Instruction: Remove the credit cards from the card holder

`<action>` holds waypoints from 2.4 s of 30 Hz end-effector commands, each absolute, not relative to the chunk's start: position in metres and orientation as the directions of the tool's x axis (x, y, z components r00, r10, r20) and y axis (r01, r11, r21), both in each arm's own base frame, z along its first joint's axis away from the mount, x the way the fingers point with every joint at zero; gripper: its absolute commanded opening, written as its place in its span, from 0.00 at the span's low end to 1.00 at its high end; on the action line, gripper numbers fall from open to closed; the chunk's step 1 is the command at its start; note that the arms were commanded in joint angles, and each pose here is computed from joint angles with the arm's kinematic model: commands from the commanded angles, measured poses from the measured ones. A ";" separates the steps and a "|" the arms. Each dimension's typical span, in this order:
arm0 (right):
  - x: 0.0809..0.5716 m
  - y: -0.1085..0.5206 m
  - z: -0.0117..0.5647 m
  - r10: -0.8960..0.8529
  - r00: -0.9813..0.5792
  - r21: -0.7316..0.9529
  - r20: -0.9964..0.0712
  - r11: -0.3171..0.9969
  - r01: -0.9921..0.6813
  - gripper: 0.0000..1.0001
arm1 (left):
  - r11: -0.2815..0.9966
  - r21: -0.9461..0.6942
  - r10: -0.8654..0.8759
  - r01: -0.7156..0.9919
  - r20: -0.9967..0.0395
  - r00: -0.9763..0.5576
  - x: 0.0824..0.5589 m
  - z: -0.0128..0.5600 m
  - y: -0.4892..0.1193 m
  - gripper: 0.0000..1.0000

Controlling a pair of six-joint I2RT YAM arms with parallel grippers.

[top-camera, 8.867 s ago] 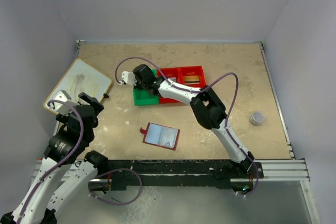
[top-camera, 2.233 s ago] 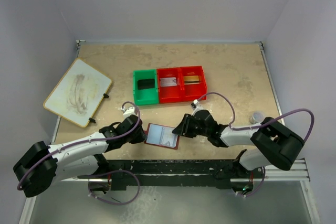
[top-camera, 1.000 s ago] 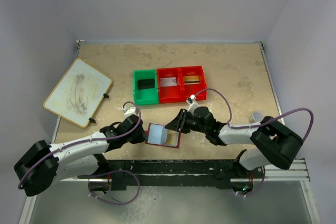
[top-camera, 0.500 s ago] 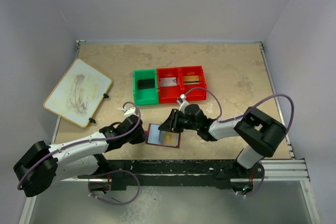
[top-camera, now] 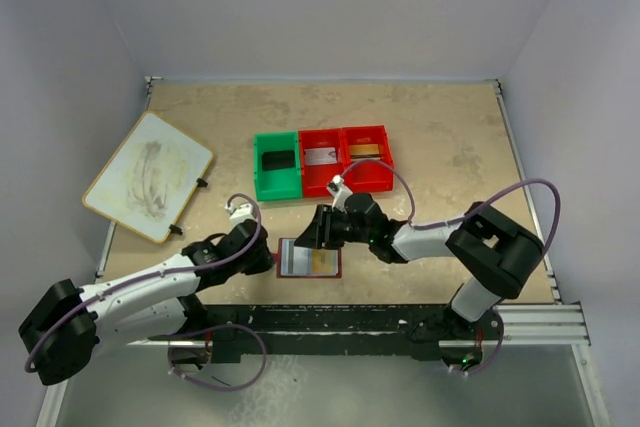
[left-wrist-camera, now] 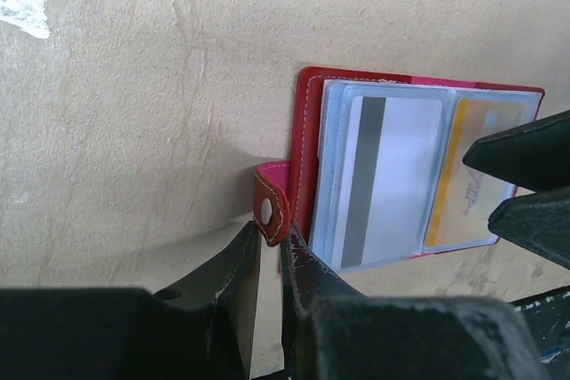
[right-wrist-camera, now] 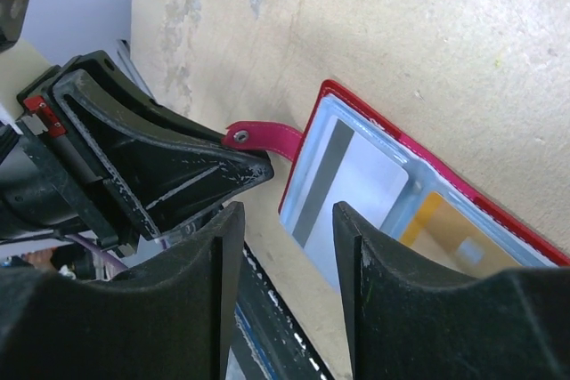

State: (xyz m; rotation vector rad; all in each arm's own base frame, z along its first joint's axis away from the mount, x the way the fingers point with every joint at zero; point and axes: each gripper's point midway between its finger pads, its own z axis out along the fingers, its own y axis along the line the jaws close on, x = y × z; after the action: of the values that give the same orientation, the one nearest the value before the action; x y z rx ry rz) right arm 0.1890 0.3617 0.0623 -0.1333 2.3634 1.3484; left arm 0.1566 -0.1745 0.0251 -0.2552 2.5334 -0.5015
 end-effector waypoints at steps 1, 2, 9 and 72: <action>0.192 0.373 0.095 0.085 -0.869 0.788 -0.488 0.471 -0.396 0.48 | 0.903 -0.425 -0.295 -0.061 -0.511 -0.807 0.170 0.047 -0.184 0.12; 0.193 0.372 0.097 0.091 -0.866 0.788 -0.492 0.469 -0.399 0.48 | 0.905 -0.421 -0.292 -0.060 -0.512 -0.808 0.170 0.047 -0.183 0.13; 0.194 0.357 0.097 0.145 -0.858 0.782 -0.493 0.507 -0.364 0.48 | 0.900 -0.431 -0.306 -0.063 -0.524 -0.795 0.171 0.054 -0.181 0.15; 0.169 0.355 0.026 0.164 -0.931 0.830 -0.327 0.520 -0.200 0.28 | 0.924 -0.382 -0.183 0.004 -0.453 -0.873 0.153 0.006 -0.199 0.19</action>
State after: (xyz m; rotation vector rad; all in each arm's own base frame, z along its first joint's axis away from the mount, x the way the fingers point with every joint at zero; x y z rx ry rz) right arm 0.1680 0.3468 0.0230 -0.0355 2.4226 1.3518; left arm 0.1583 -0.2081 0.0213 -0.1445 2.5692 -0.5661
